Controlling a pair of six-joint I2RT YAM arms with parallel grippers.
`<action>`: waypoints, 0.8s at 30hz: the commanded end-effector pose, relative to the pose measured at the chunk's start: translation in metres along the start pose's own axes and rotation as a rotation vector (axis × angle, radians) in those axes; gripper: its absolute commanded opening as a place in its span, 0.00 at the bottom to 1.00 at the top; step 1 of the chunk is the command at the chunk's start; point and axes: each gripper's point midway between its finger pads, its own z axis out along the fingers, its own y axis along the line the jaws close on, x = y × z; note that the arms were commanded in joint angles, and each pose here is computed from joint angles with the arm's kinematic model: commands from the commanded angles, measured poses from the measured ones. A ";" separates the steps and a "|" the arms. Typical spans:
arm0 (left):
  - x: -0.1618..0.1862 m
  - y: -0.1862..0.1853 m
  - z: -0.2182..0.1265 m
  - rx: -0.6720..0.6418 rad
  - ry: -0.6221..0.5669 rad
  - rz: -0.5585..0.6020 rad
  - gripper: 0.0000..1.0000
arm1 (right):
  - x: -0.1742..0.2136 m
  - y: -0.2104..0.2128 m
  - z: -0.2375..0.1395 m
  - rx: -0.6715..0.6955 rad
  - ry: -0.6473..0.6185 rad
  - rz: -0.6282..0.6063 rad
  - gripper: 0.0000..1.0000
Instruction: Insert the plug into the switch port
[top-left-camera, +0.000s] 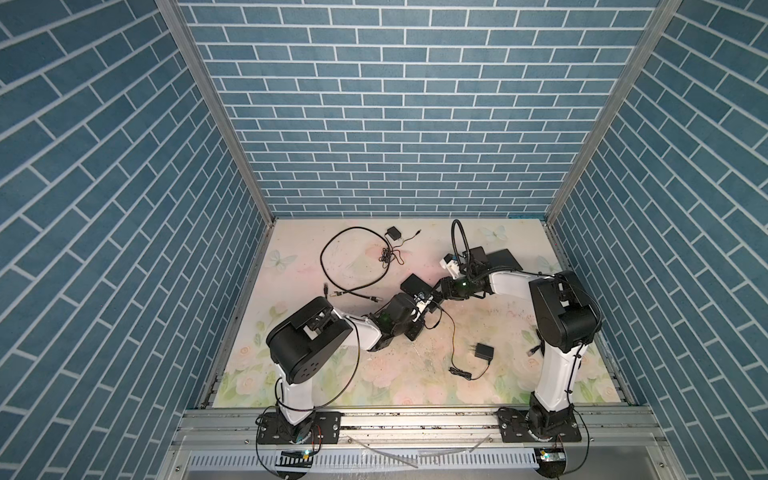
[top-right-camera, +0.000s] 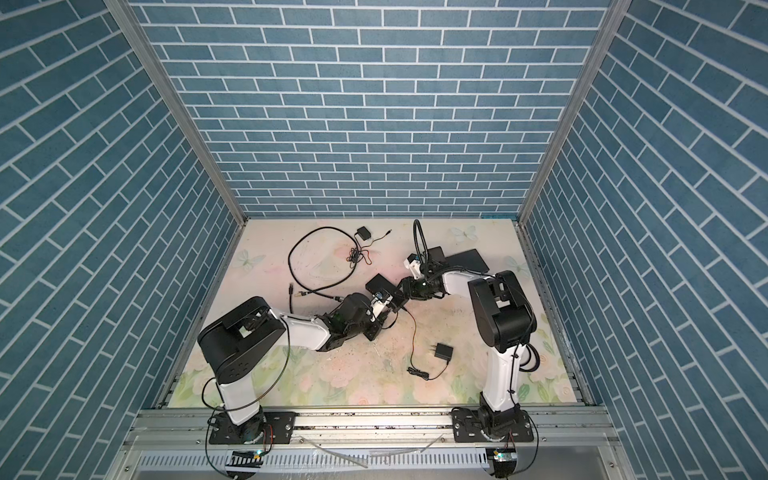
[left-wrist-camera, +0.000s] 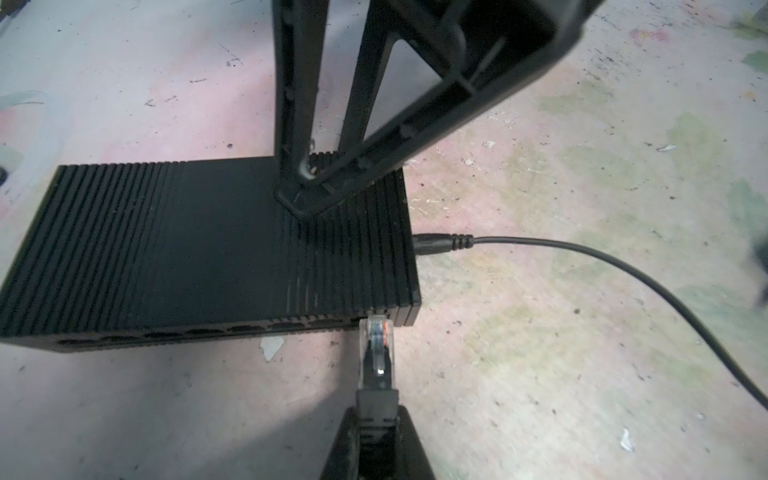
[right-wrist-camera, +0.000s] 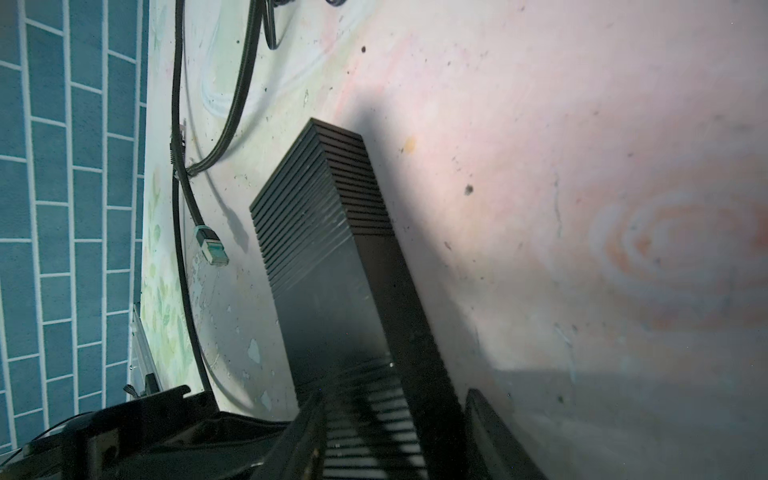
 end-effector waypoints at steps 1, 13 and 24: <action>0.028 0.006 0.005 -0.035 0.095 -0.035 0.05 | 0.030 0.006 0.002 -0.030 0.069 0.030 0.53; 0.033 0.020 0.007 -0.119 0.117 -0.086 0.05 | 0.046 0.007 0.007 -0.064 0.094 0.048 0.52; 0.012 0.001 0.008 -0.011 0.013 -0.055 0.04 | 0.063 0.019 0.003 -0.098 0.114 0.043 0.51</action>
